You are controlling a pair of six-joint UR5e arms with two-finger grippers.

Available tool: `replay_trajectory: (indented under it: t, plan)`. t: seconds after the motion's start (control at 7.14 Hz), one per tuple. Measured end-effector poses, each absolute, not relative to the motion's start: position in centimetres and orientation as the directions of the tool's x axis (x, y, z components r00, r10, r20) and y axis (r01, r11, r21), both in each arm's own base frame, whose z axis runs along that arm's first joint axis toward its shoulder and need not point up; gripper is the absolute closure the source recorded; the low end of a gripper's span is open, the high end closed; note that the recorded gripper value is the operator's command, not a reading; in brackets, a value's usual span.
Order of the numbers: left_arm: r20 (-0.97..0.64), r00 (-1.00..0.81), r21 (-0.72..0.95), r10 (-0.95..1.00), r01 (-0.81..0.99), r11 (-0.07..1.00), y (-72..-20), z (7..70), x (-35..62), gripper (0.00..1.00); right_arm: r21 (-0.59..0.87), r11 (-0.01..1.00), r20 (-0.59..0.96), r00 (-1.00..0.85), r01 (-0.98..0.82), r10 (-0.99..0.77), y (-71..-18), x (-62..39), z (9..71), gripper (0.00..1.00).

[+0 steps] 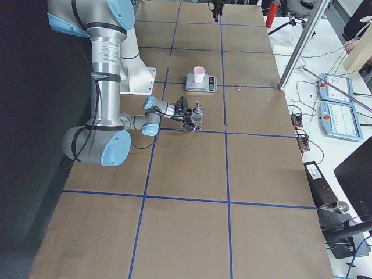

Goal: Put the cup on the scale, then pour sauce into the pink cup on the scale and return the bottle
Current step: 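Close the right gripper around the glass sauce bottle, then lift the bottle with the right gripper and carry it beside the cup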

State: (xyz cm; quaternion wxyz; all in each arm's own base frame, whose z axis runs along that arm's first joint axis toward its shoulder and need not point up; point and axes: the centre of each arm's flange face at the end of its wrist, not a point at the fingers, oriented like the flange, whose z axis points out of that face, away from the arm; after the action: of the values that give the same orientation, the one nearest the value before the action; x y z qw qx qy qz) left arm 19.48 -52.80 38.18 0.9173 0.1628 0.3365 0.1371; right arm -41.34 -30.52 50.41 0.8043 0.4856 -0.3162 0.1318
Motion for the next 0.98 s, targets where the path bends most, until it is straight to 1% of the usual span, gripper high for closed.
replay_trajectory:
  t: [0.28, 0.42, 0.7, 0.84, 0.98]
  plan:
    - [-0.573, 0.738, 0.394, 0.356, -0.134, 0.909, -52.8, 37.9, 19.0, 0.08, 0.697, 0.49, 0.639, 0.764, -0.523, -0.093, -30.9, -41.8, 50.2, 0.13]
    - [-0.573, 0.74, 0.394, 0.352, -0.127, 0.91, -53.0, 37.9, 18.6, 0.08, 0.701, 0.489, 0.635, 0.767, -0.519, -0.097, -31.0, -41.9, 50.1, 0.34]
    - [-0.573, 0.742, 0.396, 0.348, -0.121, 0.91, -53.0, 37.8, 18.3, 0.08, 0.717, 0.484, 0.618, 0.778, -0.502, -0.108, -31.1, -42.0, 50.0, 0.8]
    - [-0.573, 0.744, 0.392, 0.344, -0.12, 0.912, -53.1, 37.7, 18.1, 0.08, 0.725, 0.481, 0.61, 0.784, -0.494, -0.115, -31.2, -41.9, 49.9, 1.0]
    - [-0.572, 0.747, 0.386, 0.339, -0.119, 0.915, -53.1, 37.6, 18.0, 0.08, 0.734, 0.475, 0.601, 0.79, -0.486, -0.121, -31.3, -41.8, 49.6, 1.0]
